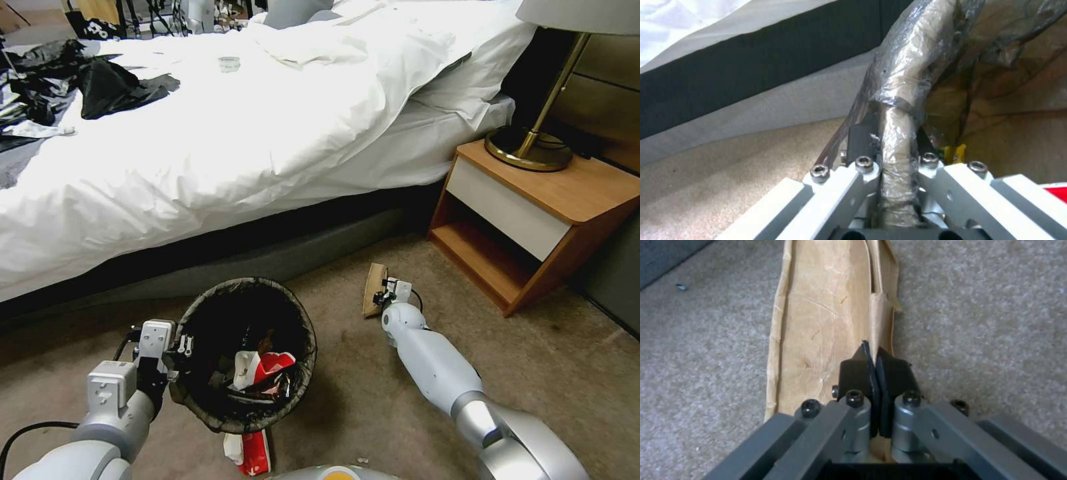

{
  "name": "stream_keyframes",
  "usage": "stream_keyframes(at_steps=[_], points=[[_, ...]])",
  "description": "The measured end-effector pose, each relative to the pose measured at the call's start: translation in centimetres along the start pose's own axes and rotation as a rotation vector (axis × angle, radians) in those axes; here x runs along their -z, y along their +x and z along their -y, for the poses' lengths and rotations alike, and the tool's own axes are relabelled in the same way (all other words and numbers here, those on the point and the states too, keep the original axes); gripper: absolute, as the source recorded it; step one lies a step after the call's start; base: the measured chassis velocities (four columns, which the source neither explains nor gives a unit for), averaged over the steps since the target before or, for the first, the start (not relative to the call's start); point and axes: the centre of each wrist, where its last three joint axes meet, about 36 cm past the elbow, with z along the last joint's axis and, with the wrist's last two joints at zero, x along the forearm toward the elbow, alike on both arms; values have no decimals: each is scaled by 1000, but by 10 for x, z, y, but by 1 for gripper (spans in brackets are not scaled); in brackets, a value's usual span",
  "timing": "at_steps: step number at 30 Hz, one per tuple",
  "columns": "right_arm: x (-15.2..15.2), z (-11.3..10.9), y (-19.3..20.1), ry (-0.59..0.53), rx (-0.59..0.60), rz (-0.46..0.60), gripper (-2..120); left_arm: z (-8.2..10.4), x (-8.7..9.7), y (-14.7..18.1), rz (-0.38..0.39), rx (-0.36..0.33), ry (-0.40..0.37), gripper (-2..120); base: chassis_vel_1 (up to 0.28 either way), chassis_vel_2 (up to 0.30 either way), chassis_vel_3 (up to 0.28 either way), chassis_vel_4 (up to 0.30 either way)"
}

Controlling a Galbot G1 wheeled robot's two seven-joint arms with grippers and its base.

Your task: Pick up the trash bin, then pick up the garbage from the floor and place it into the trash bin.

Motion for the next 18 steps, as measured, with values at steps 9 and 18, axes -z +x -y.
stream_keyframes(at_steps=[9, 18], points=[[30, 14, 28, 62, 10, 171, 0, 0, 0, 0, 0, 0, -1, 1, 0, 0, 0, 0], [82, 21, 125, 135, 201, 344, 0, 1, 2, -1, 9, -3, 4, 1, 0, 0, 0, 0]])
